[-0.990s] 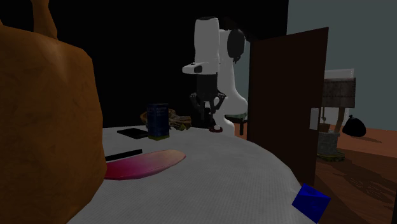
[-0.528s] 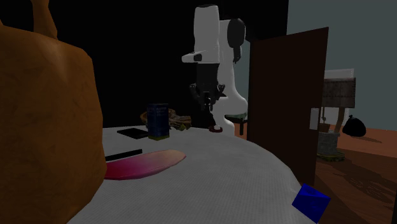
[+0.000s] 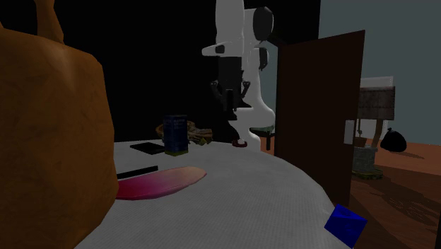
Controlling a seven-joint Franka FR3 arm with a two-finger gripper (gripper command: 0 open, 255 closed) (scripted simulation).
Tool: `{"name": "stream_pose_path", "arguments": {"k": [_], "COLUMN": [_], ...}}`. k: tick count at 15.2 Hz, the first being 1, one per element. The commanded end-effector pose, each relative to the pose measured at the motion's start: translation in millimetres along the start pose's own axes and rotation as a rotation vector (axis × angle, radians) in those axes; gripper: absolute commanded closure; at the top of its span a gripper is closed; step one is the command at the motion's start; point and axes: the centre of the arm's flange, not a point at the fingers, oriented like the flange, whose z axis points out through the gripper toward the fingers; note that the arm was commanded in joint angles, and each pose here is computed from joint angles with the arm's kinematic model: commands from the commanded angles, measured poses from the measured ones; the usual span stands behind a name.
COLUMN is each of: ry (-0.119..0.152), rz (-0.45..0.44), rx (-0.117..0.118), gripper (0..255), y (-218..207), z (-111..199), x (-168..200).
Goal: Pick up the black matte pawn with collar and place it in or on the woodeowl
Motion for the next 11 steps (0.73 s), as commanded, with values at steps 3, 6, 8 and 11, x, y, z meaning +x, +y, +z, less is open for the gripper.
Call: {"name": "stream_pose_path", "arguments": {"k": [3, 6, 8, 11], "ry": [0.0, 0.0, 0.0, 0.0], "rz": [0.0, 0.0, 0.0, 0.0], "rx": [0.0, 0.0, 0.0, 0.0], "gripper": [255, 255, 255, 255], "y": [-0.2, 11.1, 33.2, 66.4], "z": [-22.0, -31.0, -28.3, -24.3], "x": [-4.6, -13.6, -27.8, -49.0]}}
